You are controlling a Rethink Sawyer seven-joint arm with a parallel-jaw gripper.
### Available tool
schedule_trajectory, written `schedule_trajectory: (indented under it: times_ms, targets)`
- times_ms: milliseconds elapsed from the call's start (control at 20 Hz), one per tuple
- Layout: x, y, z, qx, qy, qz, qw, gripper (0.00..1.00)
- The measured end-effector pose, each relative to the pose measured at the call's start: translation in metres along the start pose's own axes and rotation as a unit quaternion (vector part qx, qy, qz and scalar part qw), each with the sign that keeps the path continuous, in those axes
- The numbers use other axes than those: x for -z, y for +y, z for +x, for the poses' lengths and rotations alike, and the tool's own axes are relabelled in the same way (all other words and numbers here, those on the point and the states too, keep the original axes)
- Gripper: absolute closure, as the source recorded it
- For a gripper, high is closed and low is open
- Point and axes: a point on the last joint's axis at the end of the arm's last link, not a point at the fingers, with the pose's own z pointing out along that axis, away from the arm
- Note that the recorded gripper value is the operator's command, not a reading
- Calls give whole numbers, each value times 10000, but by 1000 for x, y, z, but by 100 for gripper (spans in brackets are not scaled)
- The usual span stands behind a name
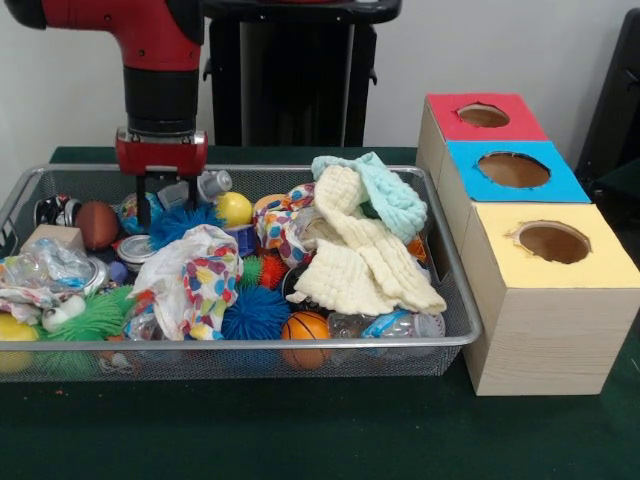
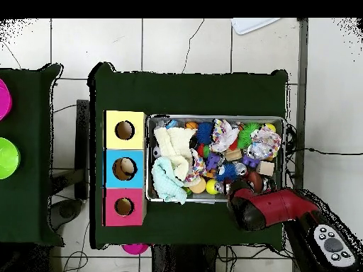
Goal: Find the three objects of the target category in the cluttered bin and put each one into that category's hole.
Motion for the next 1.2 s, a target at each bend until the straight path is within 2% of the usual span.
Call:
schedule_trajectory:
  times_ms: [150, 350, 800, 1050, 1200]
  targets:
    - [-12, 3, 7, 200, 29, 36, 9998, 0]
    - [-16, 1, -1, 394, -62, 177, 9990, 0]
    - [-21, 0, -9, 574, -136, 332, 9977, 0]
    - [-25, 0, -24, 883, -433, 489, 9940, 0]
    - [-27, 0, -27, 974, -528, 523, 9925, 0]
